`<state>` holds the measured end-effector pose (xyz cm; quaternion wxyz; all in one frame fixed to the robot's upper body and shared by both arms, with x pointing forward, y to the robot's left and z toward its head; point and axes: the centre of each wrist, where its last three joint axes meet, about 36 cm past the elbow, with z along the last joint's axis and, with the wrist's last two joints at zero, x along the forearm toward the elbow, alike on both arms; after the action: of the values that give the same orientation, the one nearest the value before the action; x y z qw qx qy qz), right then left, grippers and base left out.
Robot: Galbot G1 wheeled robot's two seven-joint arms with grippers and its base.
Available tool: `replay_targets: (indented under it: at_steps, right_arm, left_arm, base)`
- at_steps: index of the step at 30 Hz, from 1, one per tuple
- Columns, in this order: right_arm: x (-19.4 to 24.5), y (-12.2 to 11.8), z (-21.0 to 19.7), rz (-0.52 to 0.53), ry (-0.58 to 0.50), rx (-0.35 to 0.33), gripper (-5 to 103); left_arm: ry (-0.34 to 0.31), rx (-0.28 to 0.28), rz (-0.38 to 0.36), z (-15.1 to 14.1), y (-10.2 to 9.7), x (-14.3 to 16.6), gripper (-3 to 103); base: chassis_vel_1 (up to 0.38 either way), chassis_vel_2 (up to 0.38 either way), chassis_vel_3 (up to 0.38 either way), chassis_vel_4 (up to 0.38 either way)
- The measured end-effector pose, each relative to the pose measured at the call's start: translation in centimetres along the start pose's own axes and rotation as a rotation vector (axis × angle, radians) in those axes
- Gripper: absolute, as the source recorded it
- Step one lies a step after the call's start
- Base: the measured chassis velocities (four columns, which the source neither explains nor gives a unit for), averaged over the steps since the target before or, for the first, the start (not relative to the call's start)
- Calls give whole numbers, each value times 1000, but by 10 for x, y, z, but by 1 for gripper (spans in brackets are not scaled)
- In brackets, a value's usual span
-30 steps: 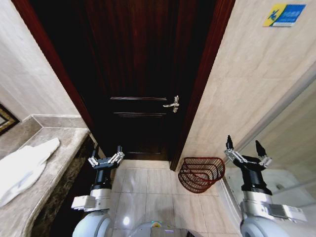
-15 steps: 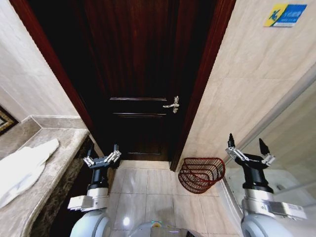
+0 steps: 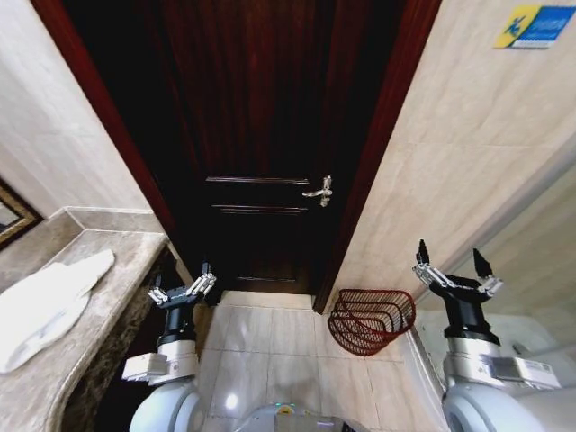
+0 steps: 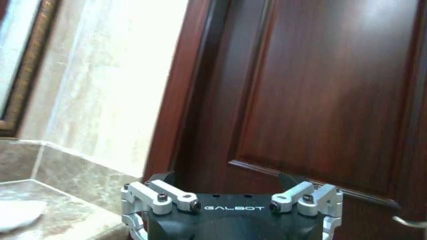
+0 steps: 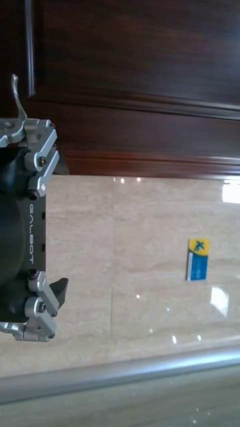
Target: Discard the used towel into the hamper.
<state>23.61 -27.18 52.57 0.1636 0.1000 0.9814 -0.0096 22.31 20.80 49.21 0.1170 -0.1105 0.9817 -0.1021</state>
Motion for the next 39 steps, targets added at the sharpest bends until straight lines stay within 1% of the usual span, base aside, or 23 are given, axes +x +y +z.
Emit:
replay_targets:
  at_steps: [5, 8, 9, 14, 18, 20, 21, 23, 28, 33, 36, 37, 38, 39]
  right_arm:
    - [-2, 0, -1, -8, 2, -6, 100]
    - [-6, 1, -2, -43, -19, -38, 100]
    - [-6, 1, -2, -43, -19, -38, 100]
    - [-11, 3, -4, -47, -28, -64, 100]
    - [-13, 4, -5, -63, -31, -59, 100]
    - [-13, 4, -5, -82, -5, -60, 100]
    - [-13, 4, -5, -82, -5, -60, 100]
    - [-14, 5, -5, -89, 11, -96, 100]
    - [-13, 5, -4, -126, 19, -109, 100]
    - [-10, 5, -3, -128, 33, -134, 100]
    - [-8, 7, -2, -130, 39, -134, 100]
    - [-7, 11, -1, -133, 54, -154, 100]
    - [-7, 11, -1, -133, 54, -154, 100]
    - [-6, 13, 0, -134, 74, -175, 100]
  left_arm:
    - [5, -1, -3, -2, 0, 0, 100]
    - [3, -9, -5, -6, 1, 1, 100]
    - [3, -9, -5, -6, 1, 1, 100]
    - [-5, -31, -16, -12, 6, 3, 100]
    - [-4, -51, -25, -13, 11, 3, 100]
    - [-2, -62, -29, -13, 13, 4, 100]
    - [-2, -62, -29, -13, 13, 4, 100]
    - [-1, -62, -32, -13, 14, 4, 100]
    - [-3, -60, -32, -13, 13, 4, 100]
    - [-13, -54, -17, -14, 13, 1, 100]
    - [-14, -50, -16, -14, 13, 0, 100]
    - [-14, -47, -19, -14, 13, 0, 100]
    - [-14, -47, -19, -14, 13, 0, 100]
    - [-13, -45, -23, -14, 13, 0, 100]
  base:
    - [66, 75, 77, 68]
    - [90, 83, 108, 84]
    - [80, 96, 109, 86]
    - [107, 116, 118, 90]
    - [93, 89, 93, 95]
    - [86, 85, 87, 83]
    - [90, 80, 87, 94]
    - [89, 91, 71, 80]
    - [64, 76, 74, 67]
    - [57, 45, 53, 56]
    - [35, 51, 64, 47]
    - [42, 26, 60, 41]
    - [42, 26, 60, 41]
    - [42, 57, 68, 41]
